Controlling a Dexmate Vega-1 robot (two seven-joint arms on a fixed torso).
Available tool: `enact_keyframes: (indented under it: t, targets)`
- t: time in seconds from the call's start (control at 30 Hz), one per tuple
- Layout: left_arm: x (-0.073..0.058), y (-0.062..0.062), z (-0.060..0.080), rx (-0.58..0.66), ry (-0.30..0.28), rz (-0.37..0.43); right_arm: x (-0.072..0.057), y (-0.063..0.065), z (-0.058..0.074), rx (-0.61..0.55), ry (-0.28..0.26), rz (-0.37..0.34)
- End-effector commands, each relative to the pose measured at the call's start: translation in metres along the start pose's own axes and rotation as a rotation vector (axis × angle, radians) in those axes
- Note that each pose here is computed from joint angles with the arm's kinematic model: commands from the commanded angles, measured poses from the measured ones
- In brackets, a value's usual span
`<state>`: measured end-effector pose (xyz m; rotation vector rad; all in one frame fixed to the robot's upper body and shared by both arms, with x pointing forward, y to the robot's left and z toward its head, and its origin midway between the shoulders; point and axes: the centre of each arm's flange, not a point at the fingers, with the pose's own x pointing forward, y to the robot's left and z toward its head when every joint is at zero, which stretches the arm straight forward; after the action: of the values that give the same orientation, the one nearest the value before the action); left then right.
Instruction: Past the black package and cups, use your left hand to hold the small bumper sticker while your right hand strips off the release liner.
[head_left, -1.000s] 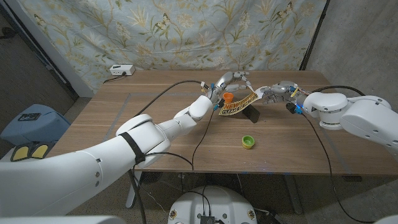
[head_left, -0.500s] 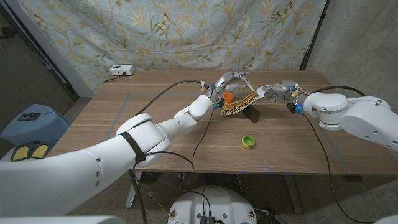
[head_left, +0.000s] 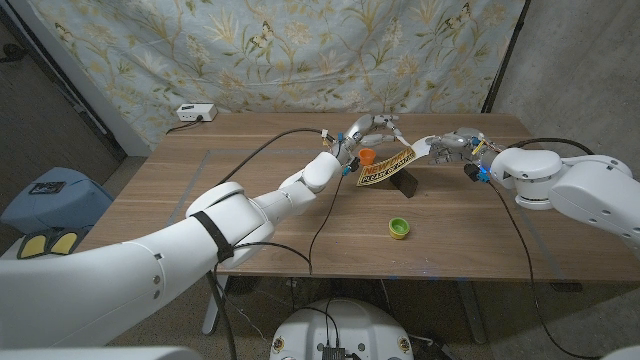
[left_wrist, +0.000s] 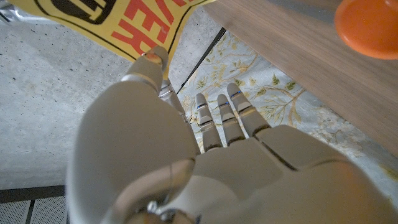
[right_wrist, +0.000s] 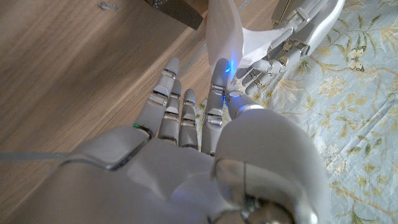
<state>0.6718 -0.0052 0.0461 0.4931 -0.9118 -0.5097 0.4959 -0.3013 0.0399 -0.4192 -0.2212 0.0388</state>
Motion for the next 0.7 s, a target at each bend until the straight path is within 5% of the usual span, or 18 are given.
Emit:
enact_keyframes:
  t: [0.03,0.7]
  targets:
    - [-0.001,0.002,-0.002,0.001,0.004,-0.007,-0.006,-0.006,-0.001,-0.006,0.002,-0.024]
    - [-0.017,0.012,-0.002,0.026,-0.052,-0.003,-0.015,-0.011,-0.001,-0.026,-0.008,-0.010]
